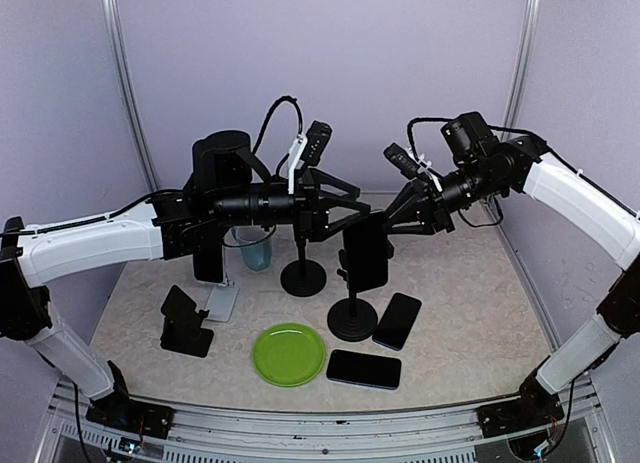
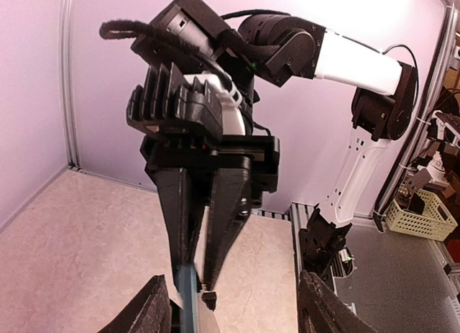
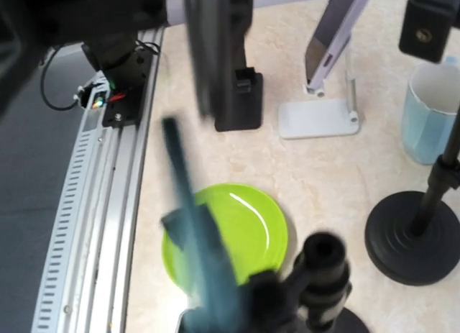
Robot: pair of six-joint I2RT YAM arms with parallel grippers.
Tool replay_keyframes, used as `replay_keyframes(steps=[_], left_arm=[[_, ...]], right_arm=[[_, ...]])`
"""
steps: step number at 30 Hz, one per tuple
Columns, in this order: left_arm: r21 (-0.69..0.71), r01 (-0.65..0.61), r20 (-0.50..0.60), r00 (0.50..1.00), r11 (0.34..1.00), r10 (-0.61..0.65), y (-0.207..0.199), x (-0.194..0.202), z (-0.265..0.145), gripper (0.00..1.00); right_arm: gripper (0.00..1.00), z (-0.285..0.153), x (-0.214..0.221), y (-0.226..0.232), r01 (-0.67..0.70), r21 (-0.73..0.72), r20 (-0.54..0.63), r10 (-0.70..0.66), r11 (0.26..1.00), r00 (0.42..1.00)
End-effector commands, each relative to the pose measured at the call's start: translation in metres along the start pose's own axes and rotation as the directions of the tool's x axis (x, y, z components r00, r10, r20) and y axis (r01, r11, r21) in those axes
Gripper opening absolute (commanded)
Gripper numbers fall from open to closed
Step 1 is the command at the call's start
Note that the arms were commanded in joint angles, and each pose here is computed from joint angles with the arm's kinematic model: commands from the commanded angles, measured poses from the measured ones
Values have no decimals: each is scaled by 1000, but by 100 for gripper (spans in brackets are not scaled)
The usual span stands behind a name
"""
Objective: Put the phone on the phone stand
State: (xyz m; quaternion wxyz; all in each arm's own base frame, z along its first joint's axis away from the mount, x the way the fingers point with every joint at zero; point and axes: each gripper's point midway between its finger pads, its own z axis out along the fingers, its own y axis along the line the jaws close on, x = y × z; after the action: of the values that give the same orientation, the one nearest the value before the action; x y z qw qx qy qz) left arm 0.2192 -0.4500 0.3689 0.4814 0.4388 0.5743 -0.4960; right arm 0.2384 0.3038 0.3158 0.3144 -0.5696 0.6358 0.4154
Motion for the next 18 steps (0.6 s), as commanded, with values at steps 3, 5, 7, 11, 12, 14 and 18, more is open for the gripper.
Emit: replay_keyframes(steps=[3, 5, 7, 11, 12, 14, 18], left_arm=[[-106, -34, 28, 999, 994, 37, 1, -10, -27, 60], [-125, -35, 31, 999, 992, 39, 0, -11, -34, 61], [-140, -34, 30, 999, 990, 38, 0, -11, -39, 61], [-163, -34, 34, 999, 986, 40, 0, -11, -48, 61], [-167, -33, 32, 999, 985, 38, 0, -10, -49, 61], [-175, -31, 29, 999, 984, 37, 0, -9, -52, 61], [-186, -32, 24, 999, 982, 37, 0, -6, -57, 61]], right_arm=[[44, -1, -16, 14, 55, -85, 48, -51, 995, 998], [46, 1, -17, 17, 59, -96, 49, -55, 994, 997], [41, 3, -17, 17, 60, -104, 47, -56, 993, 997], [32, 5, -17, 17, 58, -119, 45, -53, 991, 998], [33, 6, -17, 17, 57, -123, 42, -52, 991, 998], [32, 9, -15, 16, 48, -136, 31, -44, 990, 999], [20, 14, -12, 16, 40, -163, 20, -37, 986, 999]])
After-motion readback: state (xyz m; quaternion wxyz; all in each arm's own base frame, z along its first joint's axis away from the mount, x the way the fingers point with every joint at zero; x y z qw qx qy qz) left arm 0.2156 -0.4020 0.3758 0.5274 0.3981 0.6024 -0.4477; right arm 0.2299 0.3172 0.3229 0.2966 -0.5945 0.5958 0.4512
